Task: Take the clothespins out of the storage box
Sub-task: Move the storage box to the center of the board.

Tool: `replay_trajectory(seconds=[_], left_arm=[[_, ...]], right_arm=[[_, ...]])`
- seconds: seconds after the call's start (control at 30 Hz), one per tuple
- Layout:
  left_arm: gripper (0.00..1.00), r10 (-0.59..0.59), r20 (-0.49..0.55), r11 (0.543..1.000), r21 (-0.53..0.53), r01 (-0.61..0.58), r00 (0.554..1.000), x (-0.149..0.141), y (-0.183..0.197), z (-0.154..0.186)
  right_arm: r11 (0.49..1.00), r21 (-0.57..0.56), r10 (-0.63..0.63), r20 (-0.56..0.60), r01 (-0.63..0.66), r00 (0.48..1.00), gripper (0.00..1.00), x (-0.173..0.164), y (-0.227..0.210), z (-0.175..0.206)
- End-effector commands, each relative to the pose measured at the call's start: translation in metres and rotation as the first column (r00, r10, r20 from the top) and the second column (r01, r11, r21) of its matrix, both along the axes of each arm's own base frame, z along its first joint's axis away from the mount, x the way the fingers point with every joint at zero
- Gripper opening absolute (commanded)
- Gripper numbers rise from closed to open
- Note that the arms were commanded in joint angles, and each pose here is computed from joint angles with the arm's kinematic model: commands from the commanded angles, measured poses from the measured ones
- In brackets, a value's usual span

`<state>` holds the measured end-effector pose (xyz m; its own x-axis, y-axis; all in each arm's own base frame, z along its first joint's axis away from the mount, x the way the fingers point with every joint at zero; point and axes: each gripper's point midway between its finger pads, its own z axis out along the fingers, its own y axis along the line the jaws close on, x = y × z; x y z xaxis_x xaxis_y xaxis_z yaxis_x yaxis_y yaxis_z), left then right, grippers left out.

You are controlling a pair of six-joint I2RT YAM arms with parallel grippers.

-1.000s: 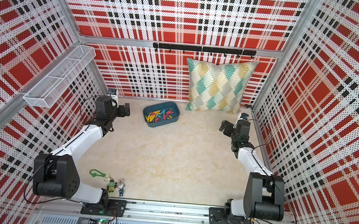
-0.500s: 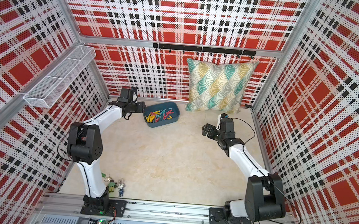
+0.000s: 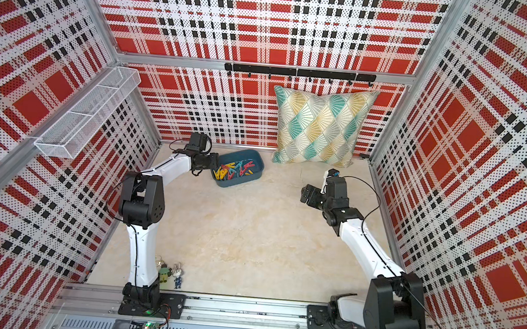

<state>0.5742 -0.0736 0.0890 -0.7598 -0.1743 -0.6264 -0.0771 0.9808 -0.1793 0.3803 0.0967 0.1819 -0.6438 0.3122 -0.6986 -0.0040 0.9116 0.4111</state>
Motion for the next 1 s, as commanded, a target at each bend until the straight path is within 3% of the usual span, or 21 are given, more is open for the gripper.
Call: replay_trajectory(seconds=[0.0, 0.37, 0.97], left_arm=[[0.61, 0.043, -0.007, 0.999, 0.020, -0.043, 0.999, 0.006, 0.002, -0.007], [0.52, 0.059, 0.001, 0.997, 0.059, -0.059, 0.998, 0.007, -0.001, -0.011], [0.15, 0.061, 0.012, 0.997, 0.052, -0.061, 0.998, 0.007, -0.005, -0.010]], right_arm=[[1.000, -0.012, -0.006, 0.004, 0.006, 1.000, 0.91, -0.006, -0.002, 0.000], [1.000, -0.005, -0.001, 0.002, 0.001, 1.000, 0.88, -0.008, -0.001, -0.003], [1.000, -0.007, -0.004, 0.021, 0.004, 1.000, 0.86, -0.012, -0.003, 0.004]])
